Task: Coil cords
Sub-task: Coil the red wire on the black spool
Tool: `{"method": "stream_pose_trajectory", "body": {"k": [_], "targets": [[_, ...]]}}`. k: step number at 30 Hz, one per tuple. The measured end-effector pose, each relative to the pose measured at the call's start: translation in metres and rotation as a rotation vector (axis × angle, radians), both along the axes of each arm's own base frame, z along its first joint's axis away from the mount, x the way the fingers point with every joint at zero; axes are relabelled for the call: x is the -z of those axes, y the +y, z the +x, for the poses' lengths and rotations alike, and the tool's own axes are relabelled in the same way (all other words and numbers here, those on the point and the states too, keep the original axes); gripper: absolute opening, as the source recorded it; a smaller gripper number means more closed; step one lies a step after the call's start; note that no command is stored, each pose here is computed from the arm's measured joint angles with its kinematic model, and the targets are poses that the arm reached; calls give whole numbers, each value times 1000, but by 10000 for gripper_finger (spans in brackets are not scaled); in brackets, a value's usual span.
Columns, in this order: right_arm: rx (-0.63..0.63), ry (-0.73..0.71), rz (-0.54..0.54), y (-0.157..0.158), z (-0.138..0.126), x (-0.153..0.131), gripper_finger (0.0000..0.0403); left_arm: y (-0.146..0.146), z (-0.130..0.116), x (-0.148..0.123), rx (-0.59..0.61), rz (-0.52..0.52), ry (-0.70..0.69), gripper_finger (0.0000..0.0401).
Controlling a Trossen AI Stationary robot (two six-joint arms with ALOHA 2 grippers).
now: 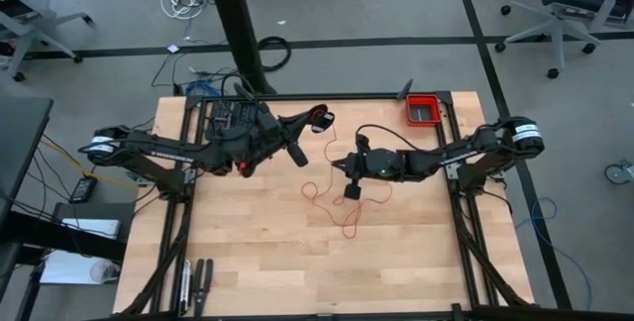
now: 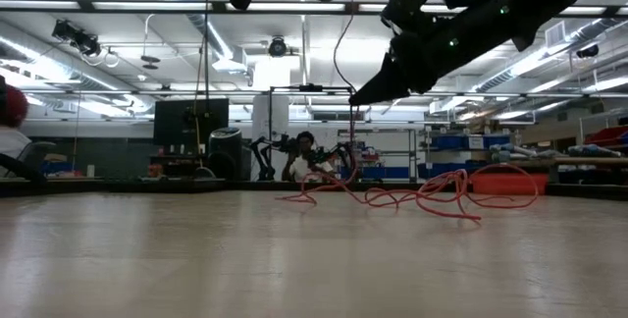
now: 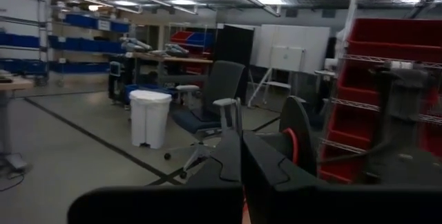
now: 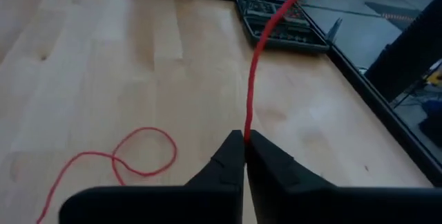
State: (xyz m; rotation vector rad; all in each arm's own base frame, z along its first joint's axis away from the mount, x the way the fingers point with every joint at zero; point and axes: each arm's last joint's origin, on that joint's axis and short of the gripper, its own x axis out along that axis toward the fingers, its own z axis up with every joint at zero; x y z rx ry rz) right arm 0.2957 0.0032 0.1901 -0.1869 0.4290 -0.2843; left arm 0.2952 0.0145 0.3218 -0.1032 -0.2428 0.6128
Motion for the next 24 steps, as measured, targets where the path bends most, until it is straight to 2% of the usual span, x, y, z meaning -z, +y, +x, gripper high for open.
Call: {"method": "stream_pose_trajectory", "body": {"k": [6, 11, 16, 18, 21, 24], "targets": [[14, 13, 17, 2, 4, 1, 3, 2, -2, -1, -85, -88, -69, 1], [-24, 21, 47, 8, 14, -4, 2, 5, -5, -2, -193, -139, -112, 1], [-69, 31, 67, 18, 30, -27, 1, 7, -6, 4, -289, -151, -53, 1], [-82, 75, 98, 19, 37, -38, 1, 7, -6, 6, -316, -156, -34, 1], [-131, 152, 203, 22, 48, -54, 1, 10, -6, 7, -334, -165, -30, 1], [-179, 229, 186, 31, 53, -65, 1, 12, -6, 8, -350, -165, -22, 1]]}}
